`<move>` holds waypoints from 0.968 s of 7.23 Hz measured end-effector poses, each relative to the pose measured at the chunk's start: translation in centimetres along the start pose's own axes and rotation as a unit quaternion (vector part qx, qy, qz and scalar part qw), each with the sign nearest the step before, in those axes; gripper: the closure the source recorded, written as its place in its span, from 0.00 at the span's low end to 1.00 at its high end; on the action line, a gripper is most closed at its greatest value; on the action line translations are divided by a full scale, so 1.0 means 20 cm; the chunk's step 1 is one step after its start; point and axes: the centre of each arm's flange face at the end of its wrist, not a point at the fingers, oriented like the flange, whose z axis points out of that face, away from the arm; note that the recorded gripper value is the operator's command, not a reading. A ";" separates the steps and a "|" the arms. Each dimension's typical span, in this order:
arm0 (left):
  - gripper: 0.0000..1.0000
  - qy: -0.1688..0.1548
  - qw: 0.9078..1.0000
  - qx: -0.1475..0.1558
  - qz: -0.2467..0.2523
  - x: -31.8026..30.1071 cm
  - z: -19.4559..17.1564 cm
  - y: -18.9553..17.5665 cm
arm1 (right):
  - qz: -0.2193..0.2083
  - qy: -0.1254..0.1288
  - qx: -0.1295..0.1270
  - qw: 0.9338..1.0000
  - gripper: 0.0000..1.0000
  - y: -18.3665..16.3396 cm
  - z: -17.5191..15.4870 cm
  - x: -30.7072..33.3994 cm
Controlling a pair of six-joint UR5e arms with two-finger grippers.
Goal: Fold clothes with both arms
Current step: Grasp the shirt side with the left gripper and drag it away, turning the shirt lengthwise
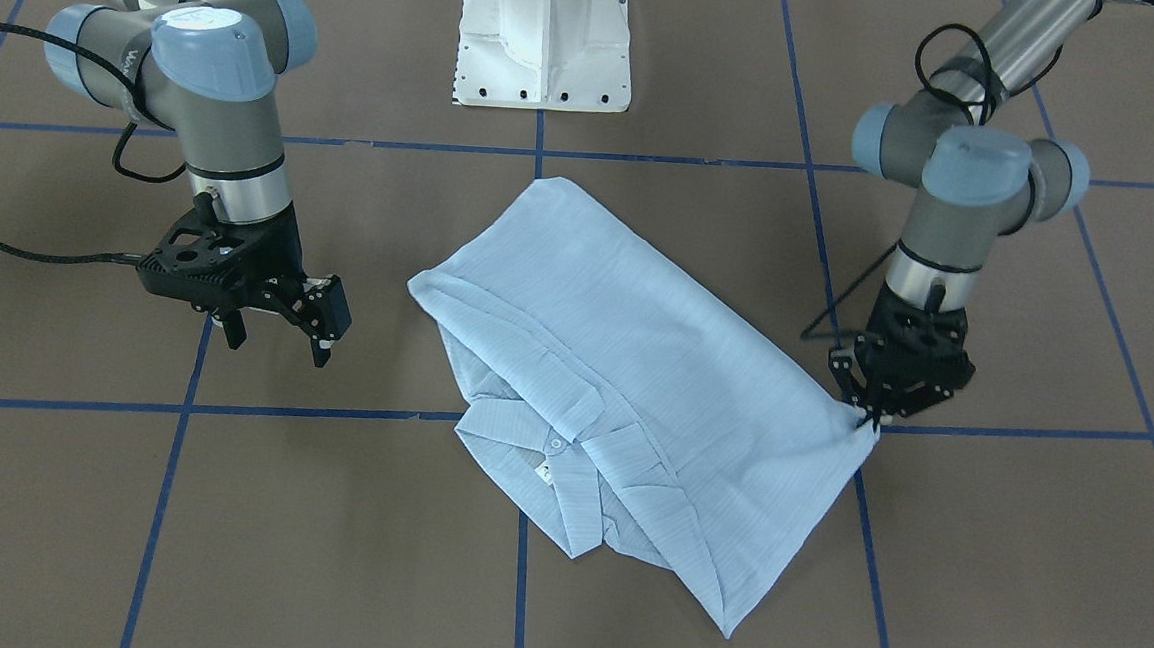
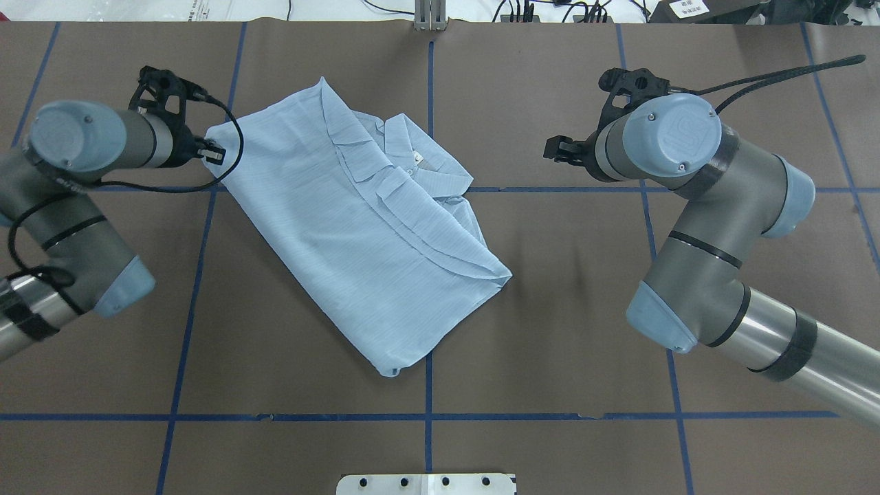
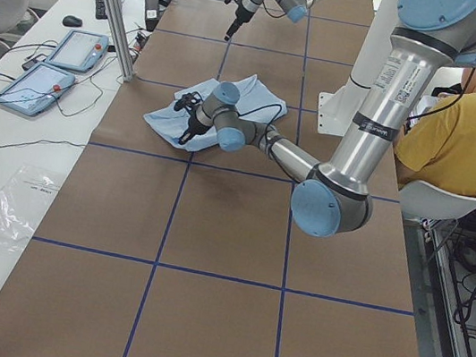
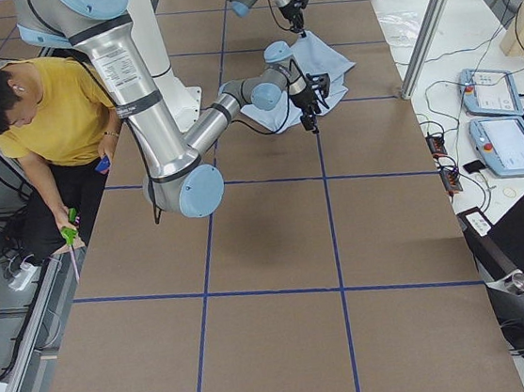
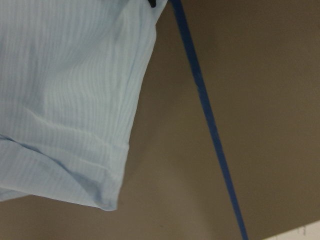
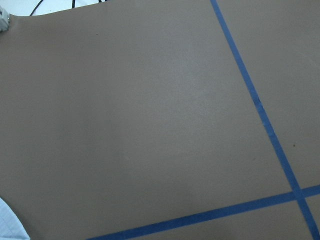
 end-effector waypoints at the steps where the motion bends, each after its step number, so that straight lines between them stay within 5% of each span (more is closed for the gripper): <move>1: 1.00 -0.014 1.000 0.005 -0.003 -0.02 0.13 -0.21 | 0.003 -0.004 -0.001 1.000 0.00 0.01 -0.01 -0.03; 2: 1.00 -0.021 1.000 0.010 -0.007 -0.01 0.24 -0.38 | 0.005 -0.005 -0.001 1.000 0.00 0.02 -0.01 -0.05; 3: 0.01 -0.030 0.999 0.016 -0.012 -0.02 0.31 -0.51 | 0.006 -0.004 -0.001 1.000 0.00 0.02 -0.01 -0.05; 5: 0.00 -0.041 0.999 0.029 -0.003 -0.12 0.33 -0.58 | 0.011 -0.001 -0.002 1.000 0.00 0.01 0.02 -0.12; 7: 0.00 -0.016 0.999 0.034 0.033 -0.25 0.28 -0.55 | 0.060 0.002 -0.005 0.998 0.04 -0.04 0.13 -0.43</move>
